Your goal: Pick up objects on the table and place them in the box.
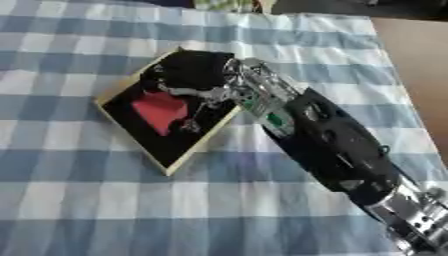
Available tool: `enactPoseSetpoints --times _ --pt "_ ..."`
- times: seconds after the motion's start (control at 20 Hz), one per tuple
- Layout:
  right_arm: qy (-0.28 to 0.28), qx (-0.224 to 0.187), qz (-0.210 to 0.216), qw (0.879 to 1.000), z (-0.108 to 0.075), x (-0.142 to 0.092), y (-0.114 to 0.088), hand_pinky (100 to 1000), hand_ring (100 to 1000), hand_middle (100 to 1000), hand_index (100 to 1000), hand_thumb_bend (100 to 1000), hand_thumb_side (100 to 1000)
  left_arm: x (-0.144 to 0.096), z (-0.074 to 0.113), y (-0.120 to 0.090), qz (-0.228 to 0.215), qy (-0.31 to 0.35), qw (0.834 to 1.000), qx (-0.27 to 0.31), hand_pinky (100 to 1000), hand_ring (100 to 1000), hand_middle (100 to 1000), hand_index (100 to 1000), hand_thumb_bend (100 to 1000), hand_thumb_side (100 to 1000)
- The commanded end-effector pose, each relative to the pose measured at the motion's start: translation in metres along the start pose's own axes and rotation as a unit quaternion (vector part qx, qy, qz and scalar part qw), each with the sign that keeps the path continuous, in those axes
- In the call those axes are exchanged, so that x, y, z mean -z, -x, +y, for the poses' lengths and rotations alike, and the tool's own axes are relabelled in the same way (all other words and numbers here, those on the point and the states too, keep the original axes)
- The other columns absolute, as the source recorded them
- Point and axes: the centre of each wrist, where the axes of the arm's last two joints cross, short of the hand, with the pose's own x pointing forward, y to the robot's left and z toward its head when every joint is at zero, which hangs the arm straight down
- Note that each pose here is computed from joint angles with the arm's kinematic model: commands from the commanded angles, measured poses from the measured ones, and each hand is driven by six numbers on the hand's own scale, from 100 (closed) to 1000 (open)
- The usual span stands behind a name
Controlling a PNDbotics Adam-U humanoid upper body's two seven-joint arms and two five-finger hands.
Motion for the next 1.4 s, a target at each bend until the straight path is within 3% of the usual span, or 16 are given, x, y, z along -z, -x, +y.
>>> enactPoseSetpoints --times 0.05,0.45,1.0,1.4 --pt "-0.012 -0.021 0.007 1.000 -0.009 -0.006 0.002 945 977 895 887 388 100 0.004 0.001 -0.004 -0.012 0.003 1.000 0.001 683 724 593 608 100 760" --pt "0.002 -0.018 0.005 1.000 -0.027 -0.014 -0.005 963 986 917 927 363 100 0.004 0.001 -0.004 -0.012 0.003 1.000 0.001 684 724 592 608 100 764" --pt "0.030 -0.012 0.007 0.999 -0.042 -0.019 -0.007 966 987 929 962 427 100 0.004 0.001 -0.004 -0.011 0.004 1.000 0.000 685 724 591 608 100 761" --pt "0.052 -0.011 0.018 0.998 -0.051 -0.033 -0.004 954 970 916 960 393 100 0.003 0.003 -0.004 -0.010 0.002 1.000 0.003 685 723 590 607 100 760"
